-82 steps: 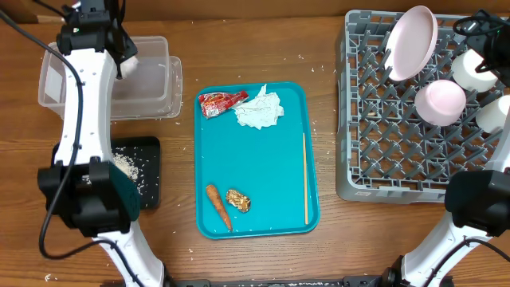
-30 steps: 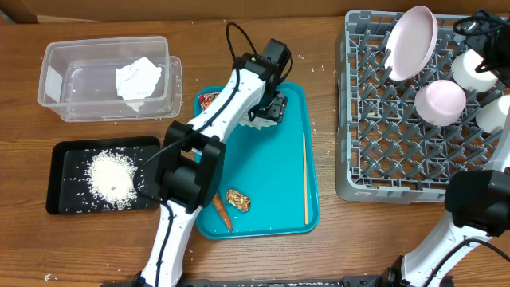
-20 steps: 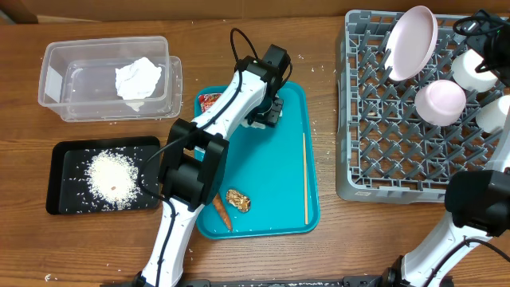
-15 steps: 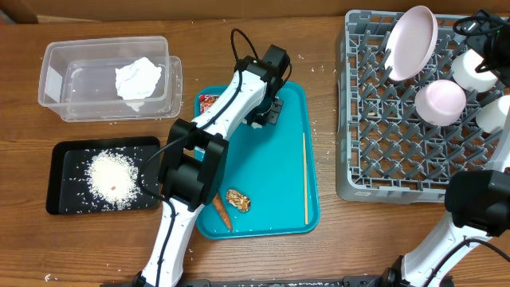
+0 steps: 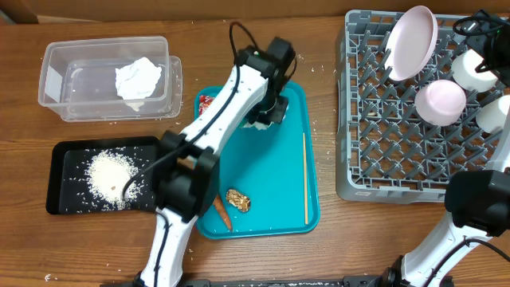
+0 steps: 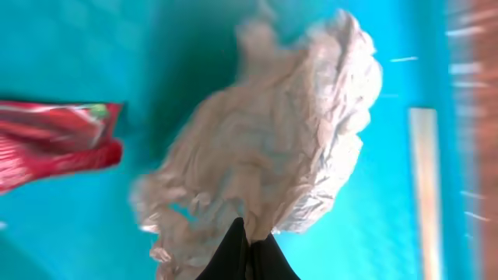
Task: Sort waste into correct bins and load items into the dishwasher
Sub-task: 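Carry the tissue to the clear bin and release it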
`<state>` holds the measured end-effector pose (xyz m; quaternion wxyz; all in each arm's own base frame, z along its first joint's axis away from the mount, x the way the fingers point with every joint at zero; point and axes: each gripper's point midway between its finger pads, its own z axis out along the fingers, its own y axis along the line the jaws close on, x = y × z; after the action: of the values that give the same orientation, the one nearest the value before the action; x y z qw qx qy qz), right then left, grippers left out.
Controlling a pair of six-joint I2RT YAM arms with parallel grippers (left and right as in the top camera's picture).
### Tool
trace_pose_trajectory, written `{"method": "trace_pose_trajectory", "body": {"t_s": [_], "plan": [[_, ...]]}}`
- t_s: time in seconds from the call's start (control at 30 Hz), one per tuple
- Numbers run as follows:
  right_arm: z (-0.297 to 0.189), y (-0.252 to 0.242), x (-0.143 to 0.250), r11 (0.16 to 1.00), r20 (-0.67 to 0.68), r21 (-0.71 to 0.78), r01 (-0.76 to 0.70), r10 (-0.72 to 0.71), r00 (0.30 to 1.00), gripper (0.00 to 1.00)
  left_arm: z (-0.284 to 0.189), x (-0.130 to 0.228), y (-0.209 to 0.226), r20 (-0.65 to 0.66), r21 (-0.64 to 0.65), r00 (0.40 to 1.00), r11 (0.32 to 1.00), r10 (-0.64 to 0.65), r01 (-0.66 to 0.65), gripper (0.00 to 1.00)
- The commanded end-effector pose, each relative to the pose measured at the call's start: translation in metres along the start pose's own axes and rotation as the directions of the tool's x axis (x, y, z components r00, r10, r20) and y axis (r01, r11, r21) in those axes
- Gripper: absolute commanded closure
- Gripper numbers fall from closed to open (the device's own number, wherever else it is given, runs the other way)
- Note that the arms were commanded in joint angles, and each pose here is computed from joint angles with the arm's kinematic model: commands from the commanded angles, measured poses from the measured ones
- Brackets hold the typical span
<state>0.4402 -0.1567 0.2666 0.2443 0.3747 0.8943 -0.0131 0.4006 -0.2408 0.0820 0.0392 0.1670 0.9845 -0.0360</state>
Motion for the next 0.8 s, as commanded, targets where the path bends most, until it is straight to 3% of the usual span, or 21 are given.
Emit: {"method": "trace_pose_trajectory", "body": {"t_s": [0.0,0.13,0.3,0.63,0.77], "plan": [[-0.005,0.003,-0.003,1.000,0.017,-0.013,-0.003,0.003,1.000,0.00,-0.085,-0.011,-0.015,0.189,0.071,0.982,0.997,-0.010,-0.004,0.96],[-0.005,0.003,-0.003,1.000,0.017,-0.012,-0.003,0.003,1.000,0.00,-0.128,-0.022,0.019,0.329,-0.009,0.939,0.994,-0.097,0.106,0.96],[-0.005,0.003,-0.003,1.000,0.017,-0.013,-0.003,0.003,1.000,0.00,-0.180,-0.037,0.107,0.545,-0.133,0.787,0.898,-0.288,0.420,0.96],[-0.005,0.003,-0.003,1.000,0.017,-0.013,-0.003,0.003,1.000,0.00,-0.188,-0.032,0.282,0.663,-0.168,0.583,0.666,-0.469,0.727,0.96],[-0.005,0.003,-0.003,1.000,0.017,-0.013,-0.003,0.003,1.000,0.00,-0.170,-0.022,0.324,0.641,-0.152,0.550,0.614,-0.535,0.774,0.85]]}}
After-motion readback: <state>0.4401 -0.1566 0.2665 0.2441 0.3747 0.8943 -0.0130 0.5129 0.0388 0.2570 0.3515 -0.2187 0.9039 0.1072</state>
